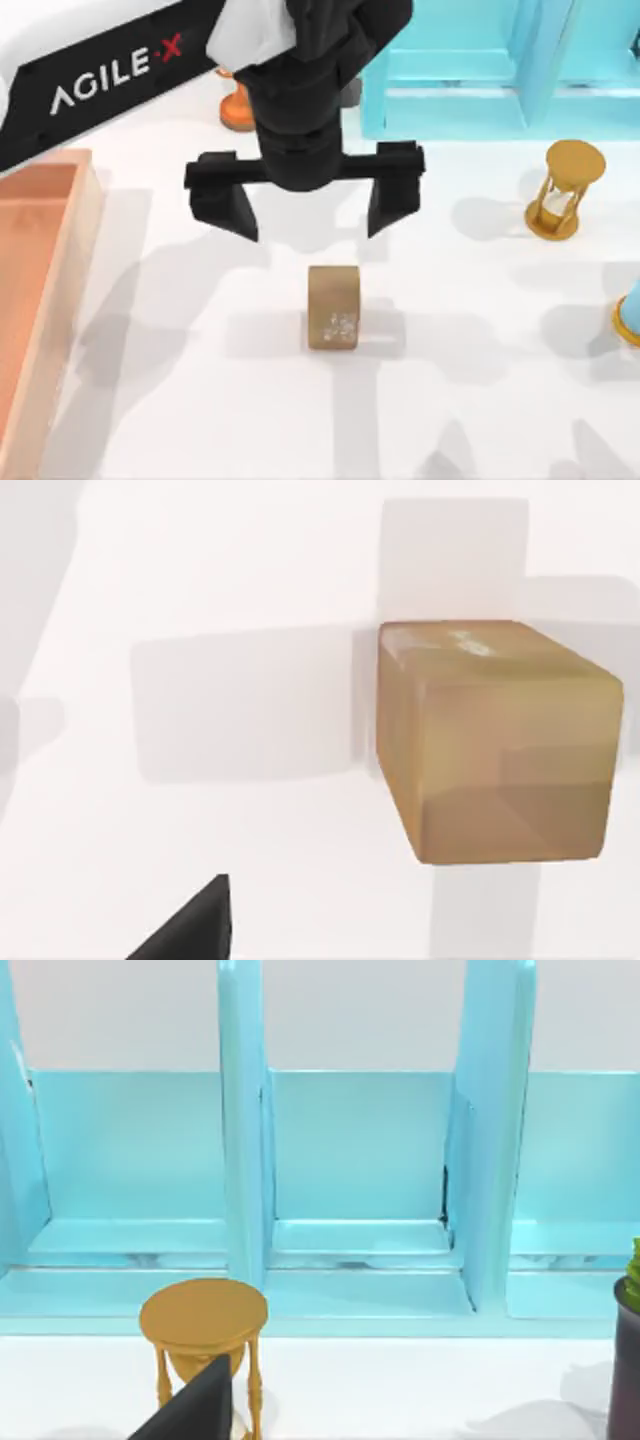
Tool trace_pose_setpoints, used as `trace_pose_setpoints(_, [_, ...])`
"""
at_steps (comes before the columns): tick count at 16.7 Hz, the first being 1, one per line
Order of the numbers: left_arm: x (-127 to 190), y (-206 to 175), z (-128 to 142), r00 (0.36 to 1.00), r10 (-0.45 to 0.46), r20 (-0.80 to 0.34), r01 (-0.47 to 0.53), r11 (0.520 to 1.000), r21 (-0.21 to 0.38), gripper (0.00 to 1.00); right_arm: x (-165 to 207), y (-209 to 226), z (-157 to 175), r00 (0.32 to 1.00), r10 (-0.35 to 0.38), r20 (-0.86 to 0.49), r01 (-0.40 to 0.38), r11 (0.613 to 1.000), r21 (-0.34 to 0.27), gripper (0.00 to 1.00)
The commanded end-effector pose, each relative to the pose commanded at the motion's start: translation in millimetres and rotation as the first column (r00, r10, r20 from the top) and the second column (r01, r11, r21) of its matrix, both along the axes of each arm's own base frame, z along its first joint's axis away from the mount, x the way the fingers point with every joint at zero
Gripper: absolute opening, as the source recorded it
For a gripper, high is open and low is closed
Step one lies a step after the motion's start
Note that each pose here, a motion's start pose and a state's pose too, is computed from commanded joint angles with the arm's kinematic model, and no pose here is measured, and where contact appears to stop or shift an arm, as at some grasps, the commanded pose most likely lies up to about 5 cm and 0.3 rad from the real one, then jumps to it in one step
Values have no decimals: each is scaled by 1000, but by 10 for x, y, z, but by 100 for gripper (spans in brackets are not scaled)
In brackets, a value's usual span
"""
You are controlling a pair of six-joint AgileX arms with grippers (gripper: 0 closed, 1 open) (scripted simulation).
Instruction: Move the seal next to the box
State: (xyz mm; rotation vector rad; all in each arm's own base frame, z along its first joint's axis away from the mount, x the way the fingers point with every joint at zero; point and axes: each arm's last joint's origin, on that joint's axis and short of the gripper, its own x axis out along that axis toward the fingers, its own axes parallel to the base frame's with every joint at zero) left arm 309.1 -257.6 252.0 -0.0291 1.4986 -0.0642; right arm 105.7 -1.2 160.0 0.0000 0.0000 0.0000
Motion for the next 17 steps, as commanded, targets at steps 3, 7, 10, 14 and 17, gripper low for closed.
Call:
trace_pose_setpoints(3, [39,-222,-169,998,4,-59,-1,999,53,100,0,0,0,1000,0,0,0,1000,0,100])
trace_pose_setpoints(7, [44,-274,-212,997,5,-72,0,998,66,100,0,0,0,1000,0,0,0,1000,0,100])
trace_pose_setpoints(10, [57,-257,-211,997,9,-72,-4,998,64,100,0,0,0,1000,0,0,0,1000,0,100])
trace_pose_setpoints(14, [65,-277,-435,997,5,-78,1,998,70,100,0,0,0,1000,0,0,0,1000,0,100])
trace_pose_setpoints(17, [83,-295,-802,998,5,-66,-1,998,59,100,0,0,0,1000,0,0,0,1000,0,100])
